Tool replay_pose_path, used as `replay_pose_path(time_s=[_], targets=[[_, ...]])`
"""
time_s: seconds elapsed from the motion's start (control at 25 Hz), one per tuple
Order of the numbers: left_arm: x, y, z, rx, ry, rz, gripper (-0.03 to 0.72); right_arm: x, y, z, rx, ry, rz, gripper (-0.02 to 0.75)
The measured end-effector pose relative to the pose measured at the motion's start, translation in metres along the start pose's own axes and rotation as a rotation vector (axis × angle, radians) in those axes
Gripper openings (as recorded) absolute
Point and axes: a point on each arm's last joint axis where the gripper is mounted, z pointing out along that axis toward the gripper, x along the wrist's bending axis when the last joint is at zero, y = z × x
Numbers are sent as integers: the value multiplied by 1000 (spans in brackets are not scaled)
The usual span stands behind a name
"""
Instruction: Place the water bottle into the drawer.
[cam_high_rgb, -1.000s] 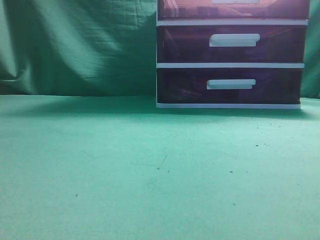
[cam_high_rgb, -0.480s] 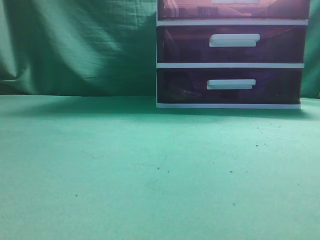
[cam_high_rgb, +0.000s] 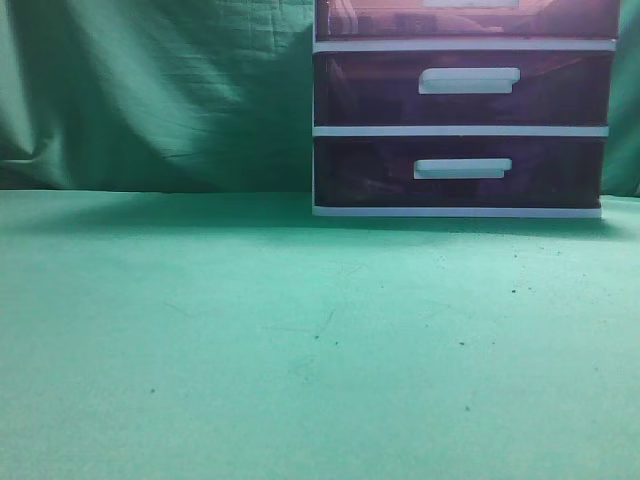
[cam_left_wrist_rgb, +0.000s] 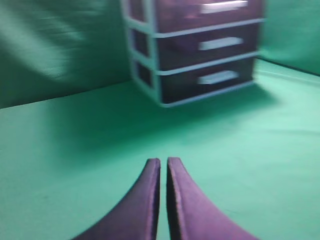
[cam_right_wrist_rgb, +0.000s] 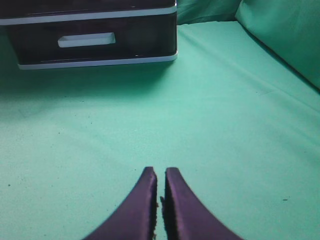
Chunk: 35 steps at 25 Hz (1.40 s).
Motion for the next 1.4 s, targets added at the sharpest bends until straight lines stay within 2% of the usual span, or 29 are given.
replay_pose_path(time_s=[0.2, 0.36, 0.52, 1.4], targets=[[7, -41, 15, 80, 196, -61, 0, 0, 0, 0, 0, 0, 0, 48], [11, -61, 19, 138, 271, -82, 0, 0, 0, 0, 0, 0, 0, 48], [11, -83, 22, 201, 283, -83, 0, 0, 0, 0, 0, 0, 0, 48], [12, -84, 22, 203, 287, -69, 0, 0, 0, 0, 0, 0, 0, 48]])
